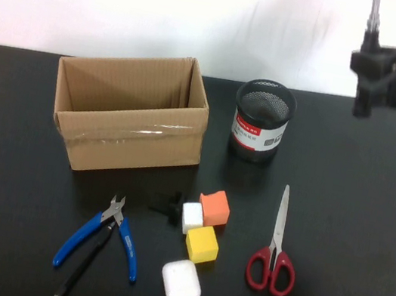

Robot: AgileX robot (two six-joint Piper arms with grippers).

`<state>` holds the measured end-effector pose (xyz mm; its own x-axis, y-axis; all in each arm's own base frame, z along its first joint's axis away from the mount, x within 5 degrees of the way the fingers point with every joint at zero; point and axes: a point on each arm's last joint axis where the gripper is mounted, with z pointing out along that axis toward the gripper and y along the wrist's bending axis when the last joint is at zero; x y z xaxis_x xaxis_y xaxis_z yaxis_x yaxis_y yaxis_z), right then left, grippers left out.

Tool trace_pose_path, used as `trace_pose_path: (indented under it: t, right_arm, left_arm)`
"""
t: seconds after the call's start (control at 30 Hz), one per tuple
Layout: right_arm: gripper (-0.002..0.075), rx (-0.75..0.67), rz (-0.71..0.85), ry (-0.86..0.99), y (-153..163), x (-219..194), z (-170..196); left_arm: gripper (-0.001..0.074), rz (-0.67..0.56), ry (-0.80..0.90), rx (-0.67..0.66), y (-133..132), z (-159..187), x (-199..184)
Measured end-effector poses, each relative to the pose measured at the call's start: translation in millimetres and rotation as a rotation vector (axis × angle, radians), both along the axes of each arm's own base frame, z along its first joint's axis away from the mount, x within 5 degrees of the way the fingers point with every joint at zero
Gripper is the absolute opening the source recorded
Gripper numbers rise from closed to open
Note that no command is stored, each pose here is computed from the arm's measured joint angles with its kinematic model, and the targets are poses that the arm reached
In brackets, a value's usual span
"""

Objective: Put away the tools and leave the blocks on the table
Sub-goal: Place the picked object into the round holder

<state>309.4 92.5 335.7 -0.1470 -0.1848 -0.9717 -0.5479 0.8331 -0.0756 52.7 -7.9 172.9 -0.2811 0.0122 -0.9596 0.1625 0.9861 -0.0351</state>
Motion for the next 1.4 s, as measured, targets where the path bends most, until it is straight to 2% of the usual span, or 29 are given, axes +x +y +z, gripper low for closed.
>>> trace_pose_path:
  t: [0.07, 0.13, 0.33, 0.43, 0.6, 0.67, 0.7, 0.77, 0.8, 0.87, 0.93, 1.03, 1.2, 1.4]
  right_arm:
    - [-0.0006, -0.112, 0.049, -0.067, 3.2, -9.0, -0.1]
    - [-0.0006, -0.163, 0.064, -0.105, 4.8, -13.3, 3.2]
    - [-0.0006, -0.051, -0.141, -0.072, -9.4, -7.2, 22.3]
    - [-0.0006, 0.023, -0.17, -0.072, -12.0, -4.8, 35.4]
    - [-0.0006, -0.14, -0.056, -0.123, -0.4, -8.8, 46.5]
    - [-0.0006, -0.231, 0.027, -0.067, 3.8, -12.7, 46.1]
    - [-0.0006, -0.229, 0.035, 0.002, 4.4, -12.2, 46.0]
    - [-0.0006, -0.316, 0.015, 0.183, 0.3, -7.8, 42.7]
    - [-0.0006, -0.366, -0.029, 0.238, -3.9, -4.1, 42.7]
    - [-0.0006, -0.33, -0.231, 0.404, -18.7, 9.1, 42.5]
    - [-0.0006, -0.332, -0.378, 0.462, -32.0, 19.5, 42.4]
    - [-0.0006, -0.29, -0.47, 0.409, -44.3, 26.7, 46.4]
    - [-0.0006, -0.144, -0.529, 0.168, -58.3, 32.7, 74.7]
    - [-0.0006, -0.082, -0.435, -0.081, -40.3, 20.2, 102.2]
  left_arm:
    - [-0.0006, 0.0, 0.0, 0.0, 0.0, 0.0, 0.0]
    - [-0.0006, 0.0, 0.0, 0.0, 0.0, 0.0, 0.0]
    - [-0.0006, 0.0, 0.0, 0.0, 0.0, 0.0, 0.0]
    - [-0.0006, 0.0, 0.0, 0.0, 0.0, 0.0, 0.0]
    - [-0.0006, 0.0, 0.0, 0.0, 0.0, 0.0, 0.0]
    - [-0.0006, 0.0, 0.0, 0.0, 0.0, 0.0, 0.0]
    - [-0.0006, 0.0, 0.0, 0.0, 0.0, 0.0, 0.0]
    - [-0.0006, 0.0, 0.0, 0.0, 0.0, 0.0, 0.0]
    - [-0.0006, 0.0, 0.0, 0.0, 0.0, 0.0, 0.0]
    - [-0.0006, 0.0, 0.0, 0.0, 0.0, 0.0, 0.0]
    - [-0.0006, 0.0, 0.0, 0.0, 0.0, 0.0, 0.0]
    - [-0.0006, 0.0, 0.0, 0.0, 0.0, 0.0, 0.0]
    - [-0.0006, 0.0, 0.0, 0.0, 0.0, 0.0, 0.0]
    - [-0.0006, 0.0, 0.0, 0.0, 0.0, 0.0, 0.0]
